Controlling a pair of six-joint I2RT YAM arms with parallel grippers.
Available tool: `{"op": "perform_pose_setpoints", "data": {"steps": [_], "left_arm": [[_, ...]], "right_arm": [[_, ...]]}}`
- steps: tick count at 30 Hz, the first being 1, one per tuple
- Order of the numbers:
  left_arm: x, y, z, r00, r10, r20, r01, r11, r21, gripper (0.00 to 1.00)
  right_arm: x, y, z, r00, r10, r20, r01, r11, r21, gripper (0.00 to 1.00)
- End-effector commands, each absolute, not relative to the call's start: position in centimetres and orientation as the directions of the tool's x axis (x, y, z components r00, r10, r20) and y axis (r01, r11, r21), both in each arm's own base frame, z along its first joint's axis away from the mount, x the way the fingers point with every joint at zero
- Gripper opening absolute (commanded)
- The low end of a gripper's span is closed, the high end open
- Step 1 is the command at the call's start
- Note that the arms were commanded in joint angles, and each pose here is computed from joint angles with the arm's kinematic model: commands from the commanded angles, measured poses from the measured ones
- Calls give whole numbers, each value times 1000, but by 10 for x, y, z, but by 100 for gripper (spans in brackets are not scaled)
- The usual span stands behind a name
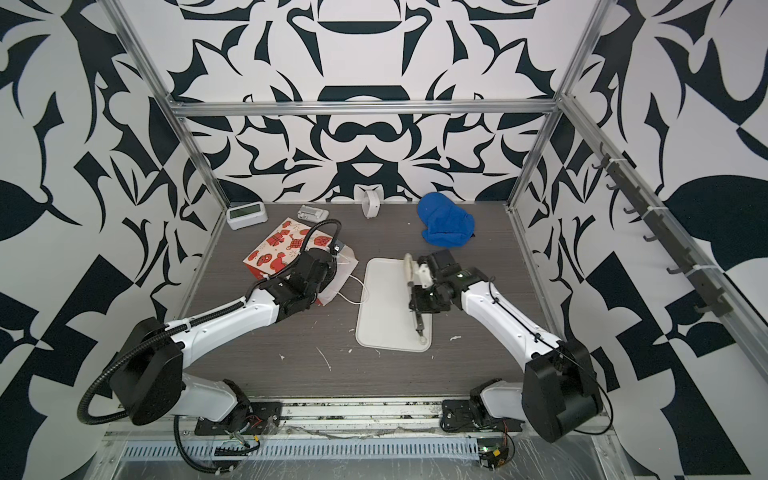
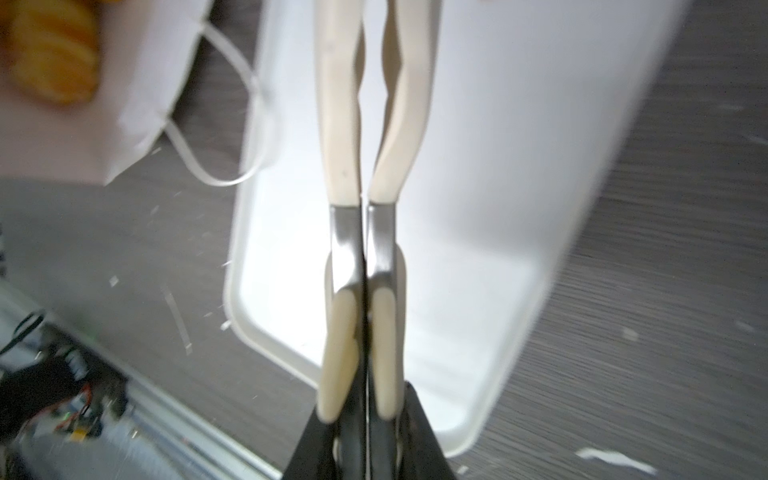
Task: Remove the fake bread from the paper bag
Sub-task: 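Carry the tongs with the right gripper toward the bag opening, then insert the tongs into the bag and pinch the yellow bread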
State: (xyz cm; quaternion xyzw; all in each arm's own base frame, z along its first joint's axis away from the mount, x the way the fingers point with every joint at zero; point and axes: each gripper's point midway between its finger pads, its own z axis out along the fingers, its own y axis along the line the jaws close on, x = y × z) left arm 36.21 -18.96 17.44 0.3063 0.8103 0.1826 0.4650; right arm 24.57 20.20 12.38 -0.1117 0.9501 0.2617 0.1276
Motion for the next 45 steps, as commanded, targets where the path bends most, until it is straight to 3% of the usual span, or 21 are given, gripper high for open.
{"op": "perform_pose_setpoints", "data": {"steps": [1, 17, 23, 32, 45], "left_arm": [[361, -189, 185, -369, 642, -672, 309, 767, 563, 13], [366, -189, 194, -348, 629, -695, 276, 777, 565, 13], [366, -189, 198, -337, 627, -703, 273, 779, 564, 13], [364, -189, 194, -338, 634, -696, 283, 774, 567, 13], [361, -187, 194, -342, 631, -696, 288, 775, 562, 13]], "right_arm": [[240, 258, 141, -913, -228, -338, -396, 698, 597, 12], [256, 367, 146, -868, -335, -366, -488, 447, 750, 14], [269, 383, 133, -880, -333, -339, -463, 440, 769, 18], [287, 393, 131, -890, -298, -346, -451, 459, 765, 37], [308, 373, 136, -911, -220, -348, -411, 517, 751, 41]]}}
